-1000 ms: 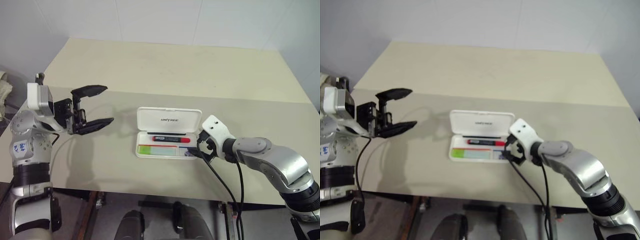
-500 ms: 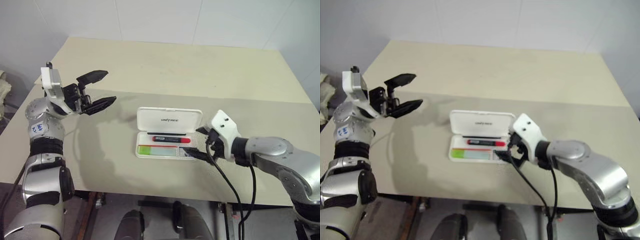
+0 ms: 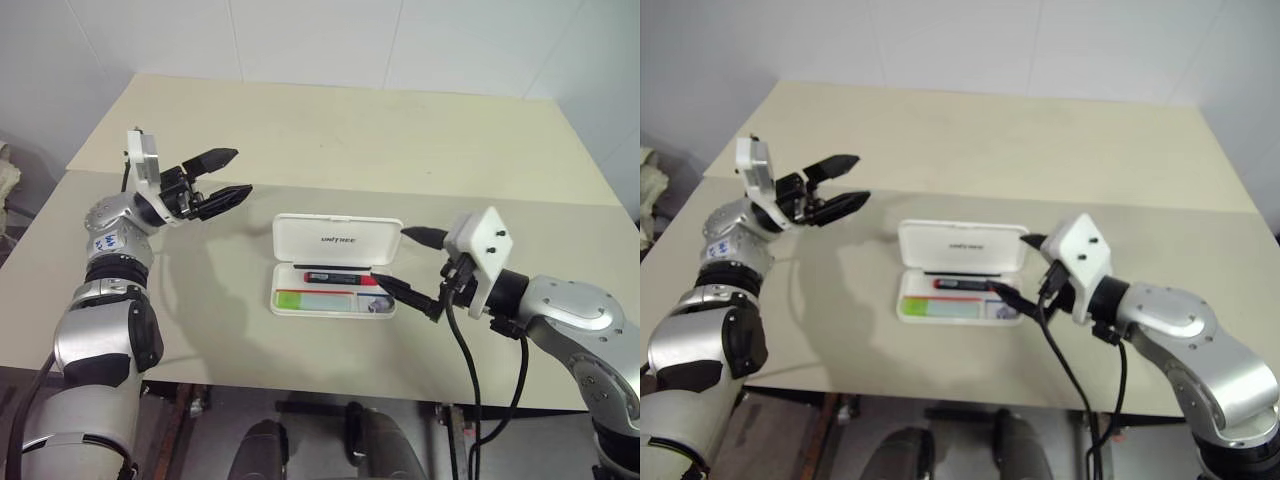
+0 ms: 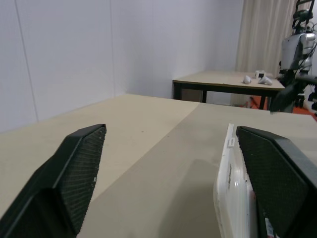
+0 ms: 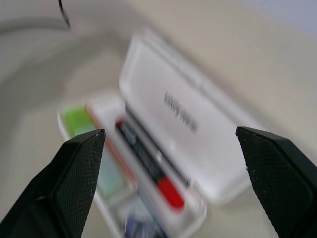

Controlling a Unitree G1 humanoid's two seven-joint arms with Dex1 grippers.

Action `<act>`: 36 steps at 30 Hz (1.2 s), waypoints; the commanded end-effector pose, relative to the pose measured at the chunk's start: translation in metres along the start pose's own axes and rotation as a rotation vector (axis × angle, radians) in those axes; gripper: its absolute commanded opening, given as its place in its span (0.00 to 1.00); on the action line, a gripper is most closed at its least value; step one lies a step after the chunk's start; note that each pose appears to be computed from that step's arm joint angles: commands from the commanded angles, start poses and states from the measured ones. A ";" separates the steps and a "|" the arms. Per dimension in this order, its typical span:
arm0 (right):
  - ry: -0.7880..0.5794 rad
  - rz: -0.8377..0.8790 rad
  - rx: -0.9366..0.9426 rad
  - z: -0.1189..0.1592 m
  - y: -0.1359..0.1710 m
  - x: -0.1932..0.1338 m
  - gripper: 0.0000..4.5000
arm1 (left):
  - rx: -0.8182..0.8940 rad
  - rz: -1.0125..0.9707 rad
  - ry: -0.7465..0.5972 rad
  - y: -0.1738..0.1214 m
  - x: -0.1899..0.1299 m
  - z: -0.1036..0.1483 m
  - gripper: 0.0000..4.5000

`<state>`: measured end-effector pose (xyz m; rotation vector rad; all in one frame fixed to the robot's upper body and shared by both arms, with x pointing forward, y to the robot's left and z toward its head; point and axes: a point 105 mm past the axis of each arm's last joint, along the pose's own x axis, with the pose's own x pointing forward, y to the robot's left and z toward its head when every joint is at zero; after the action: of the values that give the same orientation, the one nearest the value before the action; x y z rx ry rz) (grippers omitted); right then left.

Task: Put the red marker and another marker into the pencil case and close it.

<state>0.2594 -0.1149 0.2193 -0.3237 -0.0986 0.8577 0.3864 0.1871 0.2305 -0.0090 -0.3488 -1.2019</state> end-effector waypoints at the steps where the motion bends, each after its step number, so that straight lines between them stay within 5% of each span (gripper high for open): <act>1: -0.125 -0.001 -0.067 0.021 0.004 -0.008 1.00 | -0.021 -0.028 0.016 0.000 0.011 0.002 0.67; 10: -0.222 0.035 -0.062 0.024 0.013 -0.023 1.00 | -0.096 0.032 0.078 0.006 0.021 -0.012 0.01; 21: -0.181 0.022 -0.065 0.019 0.012 -0.032 1.00 | -0.179 0.080 0.154 0.005 0.032 -0.039 0.00; 36: -0.146 0.020 -0.064 0.017 0.013 -0.036 1.00 | -0.224 -0.146 0.291 -0.024 0.052 -0.059 0.00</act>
<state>0.2295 -0.1325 0.2245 -0.2922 -0.2244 0.8969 0.3972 0.1272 0.1673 -0.0605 0.0898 -1.2999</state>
